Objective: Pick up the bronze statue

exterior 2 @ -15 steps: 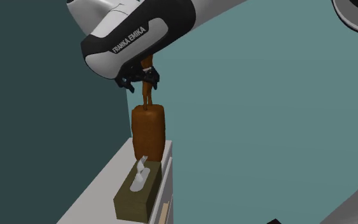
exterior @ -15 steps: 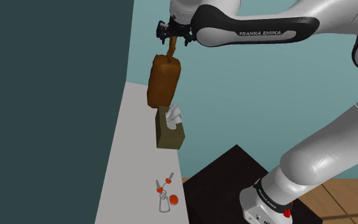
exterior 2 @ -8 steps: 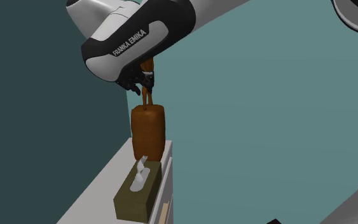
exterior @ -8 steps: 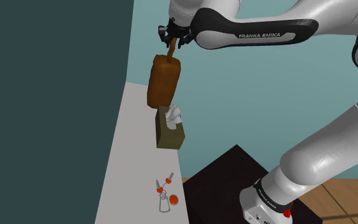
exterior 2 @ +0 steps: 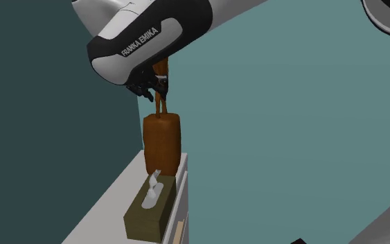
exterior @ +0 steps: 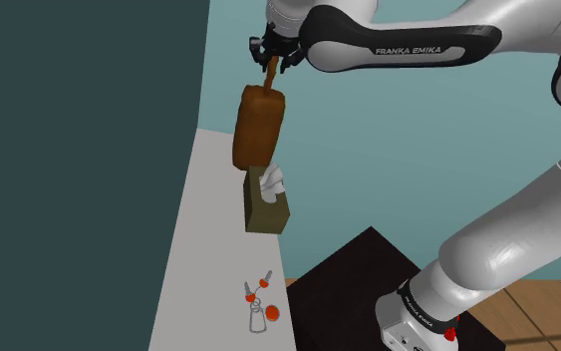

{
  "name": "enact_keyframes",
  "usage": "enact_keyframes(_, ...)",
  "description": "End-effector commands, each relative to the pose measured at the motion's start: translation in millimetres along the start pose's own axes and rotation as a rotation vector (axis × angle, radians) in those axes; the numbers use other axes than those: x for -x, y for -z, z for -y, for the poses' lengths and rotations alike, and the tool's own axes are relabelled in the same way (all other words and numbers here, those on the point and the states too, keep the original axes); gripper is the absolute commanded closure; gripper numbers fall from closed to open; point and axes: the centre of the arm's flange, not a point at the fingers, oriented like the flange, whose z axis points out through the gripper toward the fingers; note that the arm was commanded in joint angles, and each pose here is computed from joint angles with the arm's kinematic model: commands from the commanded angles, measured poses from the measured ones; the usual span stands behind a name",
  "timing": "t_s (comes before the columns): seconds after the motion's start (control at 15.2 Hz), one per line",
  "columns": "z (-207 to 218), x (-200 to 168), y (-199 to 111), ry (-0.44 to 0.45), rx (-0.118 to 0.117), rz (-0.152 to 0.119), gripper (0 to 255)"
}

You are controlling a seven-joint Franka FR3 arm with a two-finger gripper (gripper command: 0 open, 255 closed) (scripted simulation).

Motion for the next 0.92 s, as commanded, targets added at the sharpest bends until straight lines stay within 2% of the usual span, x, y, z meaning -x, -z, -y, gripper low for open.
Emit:
enact_keyframes(0.0,-2.1,-7.8,8.8,-0.001,-0.001,-0.004,255)
enact_keyframes(0.86,-11.9,-46.5,52.1,-0.001,-0.001,-0.004,255)
